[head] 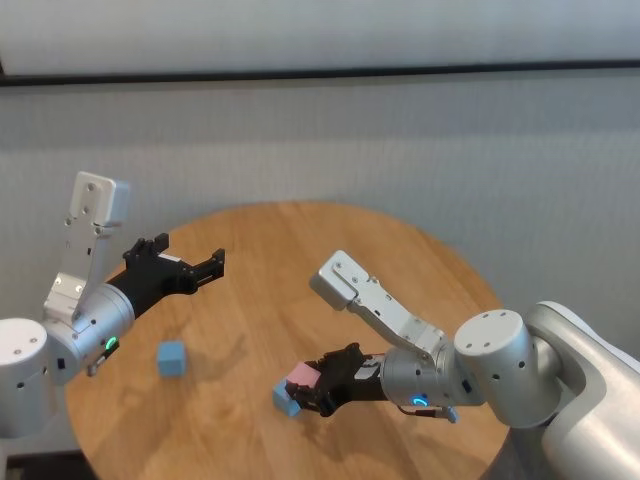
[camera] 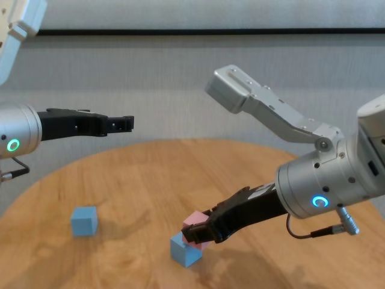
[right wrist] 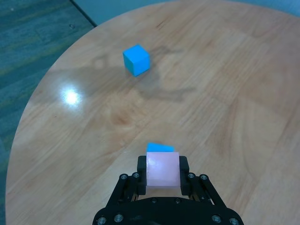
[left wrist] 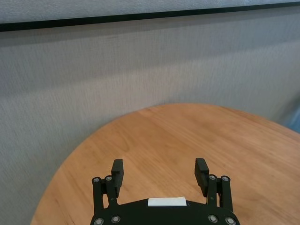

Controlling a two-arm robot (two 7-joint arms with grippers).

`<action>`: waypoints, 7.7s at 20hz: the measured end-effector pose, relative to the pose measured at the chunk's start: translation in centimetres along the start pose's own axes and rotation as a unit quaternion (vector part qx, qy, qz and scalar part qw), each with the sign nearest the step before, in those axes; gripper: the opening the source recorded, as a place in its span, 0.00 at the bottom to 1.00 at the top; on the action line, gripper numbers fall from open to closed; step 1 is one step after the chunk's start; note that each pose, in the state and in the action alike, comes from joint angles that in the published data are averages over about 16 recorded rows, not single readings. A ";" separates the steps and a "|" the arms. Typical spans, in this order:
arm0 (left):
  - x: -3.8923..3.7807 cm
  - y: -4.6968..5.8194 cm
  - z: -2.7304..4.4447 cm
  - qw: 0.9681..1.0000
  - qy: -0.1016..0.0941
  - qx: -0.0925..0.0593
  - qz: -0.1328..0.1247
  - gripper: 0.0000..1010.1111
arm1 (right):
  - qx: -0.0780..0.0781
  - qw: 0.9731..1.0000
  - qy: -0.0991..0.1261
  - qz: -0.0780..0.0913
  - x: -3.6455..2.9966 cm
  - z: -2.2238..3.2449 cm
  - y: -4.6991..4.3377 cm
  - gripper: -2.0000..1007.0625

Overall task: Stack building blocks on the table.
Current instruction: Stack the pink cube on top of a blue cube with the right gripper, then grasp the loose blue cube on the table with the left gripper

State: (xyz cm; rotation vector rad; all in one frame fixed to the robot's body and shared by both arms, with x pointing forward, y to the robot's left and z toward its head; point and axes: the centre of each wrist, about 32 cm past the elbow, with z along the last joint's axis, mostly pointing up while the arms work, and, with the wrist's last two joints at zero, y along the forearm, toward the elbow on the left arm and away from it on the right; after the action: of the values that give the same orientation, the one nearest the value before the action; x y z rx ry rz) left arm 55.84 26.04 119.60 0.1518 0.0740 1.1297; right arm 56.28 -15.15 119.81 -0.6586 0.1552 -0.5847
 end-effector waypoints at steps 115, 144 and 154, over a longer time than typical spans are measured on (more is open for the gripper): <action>-9.83 1.9 0.55 0.976 0.006 0.176 0.130 0.99 | 0.196 0.948 -0.050 -0.244 3.62 -3.52 -3.92 0.99; -8.75 -0.5 -1.49 0.960 0.016 0.224 0.167 0.99 | 0.197 0.949 -0.049 -0.242 3.57 -3.45 -3.88 0.99; -8.26 -1.4 -1.93 0.957 0.022 0.233 0.170 0.99 | 0.197 0.949 -0.049 -0.242 3.57 -3.44 -3.88 0.99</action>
State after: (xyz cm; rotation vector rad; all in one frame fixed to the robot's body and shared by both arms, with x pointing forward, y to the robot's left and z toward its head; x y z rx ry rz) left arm 53.30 18.15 117.34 0.5786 0.3668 1.4459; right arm 56.36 -21.45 119.65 -0.3302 -0.2228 -1.0218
